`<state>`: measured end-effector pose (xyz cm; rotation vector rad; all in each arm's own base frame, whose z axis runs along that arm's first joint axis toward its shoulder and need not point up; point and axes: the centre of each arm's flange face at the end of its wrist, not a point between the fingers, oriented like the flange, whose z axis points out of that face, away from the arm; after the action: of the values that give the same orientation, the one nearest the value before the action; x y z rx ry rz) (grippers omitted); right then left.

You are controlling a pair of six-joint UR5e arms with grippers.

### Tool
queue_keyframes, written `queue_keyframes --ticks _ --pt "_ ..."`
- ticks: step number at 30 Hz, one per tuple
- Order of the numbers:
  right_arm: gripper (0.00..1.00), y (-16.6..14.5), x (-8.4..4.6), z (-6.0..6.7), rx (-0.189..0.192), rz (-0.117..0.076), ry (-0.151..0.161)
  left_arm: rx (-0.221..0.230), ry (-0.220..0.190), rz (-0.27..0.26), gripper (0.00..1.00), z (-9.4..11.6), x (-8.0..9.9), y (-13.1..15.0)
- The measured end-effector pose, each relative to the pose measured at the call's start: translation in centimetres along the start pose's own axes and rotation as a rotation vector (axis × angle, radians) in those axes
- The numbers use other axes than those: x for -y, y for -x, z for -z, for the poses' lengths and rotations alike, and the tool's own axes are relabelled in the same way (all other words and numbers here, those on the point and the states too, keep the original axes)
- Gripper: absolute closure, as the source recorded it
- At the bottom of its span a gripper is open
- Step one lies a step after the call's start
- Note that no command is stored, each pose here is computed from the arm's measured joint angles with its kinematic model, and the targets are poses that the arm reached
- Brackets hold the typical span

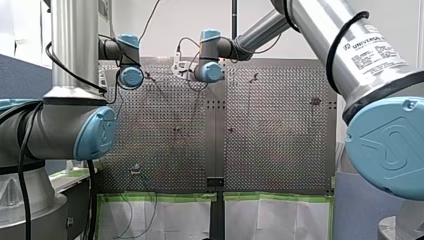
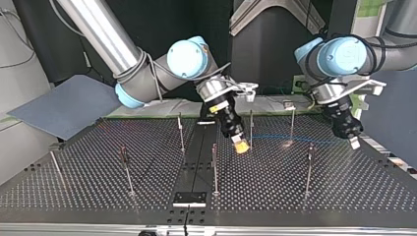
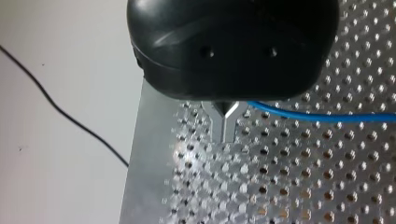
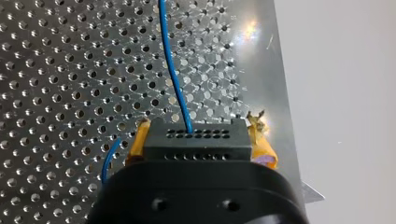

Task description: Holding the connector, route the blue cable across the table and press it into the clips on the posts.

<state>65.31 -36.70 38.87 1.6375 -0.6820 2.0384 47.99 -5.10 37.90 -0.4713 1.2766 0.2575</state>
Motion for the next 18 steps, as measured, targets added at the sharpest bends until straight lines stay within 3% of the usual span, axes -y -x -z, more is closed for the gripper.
queue_keyframes --ticks 8,18 --pt "1.00 0.6 0.3 -1.0 0.000 -0.001 -0.006 0.006 -0.011 -0.007 1.00 -2.4 -2.0 -0.3" --pt "1.00 1.7 0.1 -1.2 0.016 -0.001 -0.007 0.005 -0.125 0.040 1.00 -3.3 -0.2 -0.6"
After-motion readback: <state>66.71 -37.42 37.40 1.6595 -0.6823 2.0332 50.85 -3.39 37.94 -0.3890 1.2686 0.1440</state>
